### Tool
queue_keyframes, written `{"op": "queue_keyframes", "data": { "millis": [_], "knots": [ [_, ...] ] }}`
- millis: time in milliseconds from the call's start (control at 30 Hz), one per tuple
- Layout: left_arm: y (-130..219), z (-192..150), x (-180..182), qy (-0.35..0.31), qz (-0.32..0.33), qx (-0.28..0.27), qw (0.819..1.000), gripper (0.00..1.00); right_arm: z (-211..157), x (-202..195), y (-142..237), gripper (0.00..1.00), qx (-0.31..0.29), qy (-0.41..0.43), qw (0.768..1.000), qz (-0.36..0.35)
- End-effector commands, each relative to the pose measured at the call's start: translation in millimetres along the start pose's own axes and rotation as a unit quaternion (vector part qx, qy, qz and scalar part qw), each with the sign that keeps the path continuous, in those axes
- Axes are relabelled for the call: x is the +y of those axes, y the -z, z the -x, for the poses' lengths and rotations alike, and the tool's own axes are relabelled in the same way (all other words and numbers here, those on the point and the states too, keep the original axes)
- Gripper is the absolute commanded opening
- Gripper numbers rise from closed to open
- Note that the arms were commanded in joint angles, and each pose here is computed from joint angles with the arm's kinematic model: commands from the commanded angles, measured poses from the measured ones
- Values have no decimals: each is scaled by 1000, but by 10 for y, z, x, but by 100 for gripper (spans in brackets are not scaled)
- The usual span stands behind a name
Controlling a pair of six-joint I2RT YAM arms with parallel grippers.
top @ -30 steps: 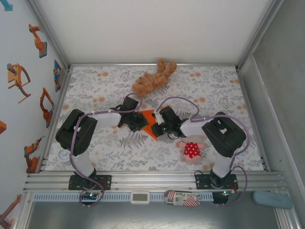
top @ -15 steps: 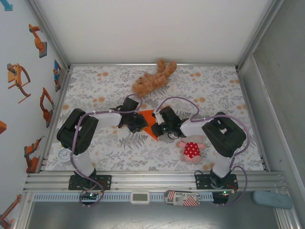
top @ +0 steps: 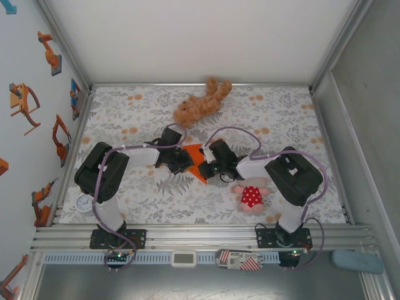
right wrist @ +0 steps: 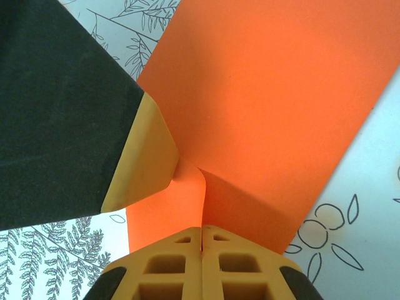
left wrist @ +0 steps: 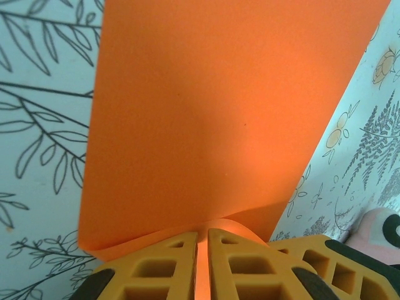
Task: Fold a paper plane with a square sheet of paper (pick it up from the middle)
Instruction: Third fold the triangle at the center of the table.
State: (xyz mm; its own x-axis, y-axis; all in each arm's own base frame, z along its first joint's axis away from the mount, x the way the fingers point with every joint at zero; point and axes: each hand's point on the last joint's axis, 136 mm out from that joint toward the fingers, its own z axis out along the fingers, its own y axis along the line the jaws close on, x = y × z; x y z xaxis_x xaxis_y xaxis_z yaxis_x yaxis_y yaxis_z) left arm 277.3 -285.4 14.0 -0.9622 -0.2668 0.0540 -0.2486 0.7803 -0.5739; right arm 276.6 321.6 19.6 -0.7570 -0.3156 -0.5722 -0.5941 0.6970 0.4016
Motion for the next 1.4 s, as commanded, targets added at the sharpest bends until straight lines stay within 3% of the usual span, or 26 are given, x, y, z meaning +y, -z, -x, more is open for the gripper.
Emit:
{"op": "queue_keyframes", "data": {
  "millis": [0, 267, 567, 1367],
  "knots": [
    [22, -30, 95, -7, 31, 3, 999, 14, 39, -30, 5, 0, 0, -3, 1000, -6],
    [218, 241, -76, -25, 20, -27, 999, 18, 55, -18, 12, 0, -2, -2, 1000, -4],
    [114, 550, -66, -28, 30, -23, 999, 18, 77, -12, 19, 0, -4, -2, 1000, -5],
    [-76, 478, 322, -23, 104, 16, 994, 17, 120, -11, 93, 0, -16, 0, 1000, -11]
  ]
}}
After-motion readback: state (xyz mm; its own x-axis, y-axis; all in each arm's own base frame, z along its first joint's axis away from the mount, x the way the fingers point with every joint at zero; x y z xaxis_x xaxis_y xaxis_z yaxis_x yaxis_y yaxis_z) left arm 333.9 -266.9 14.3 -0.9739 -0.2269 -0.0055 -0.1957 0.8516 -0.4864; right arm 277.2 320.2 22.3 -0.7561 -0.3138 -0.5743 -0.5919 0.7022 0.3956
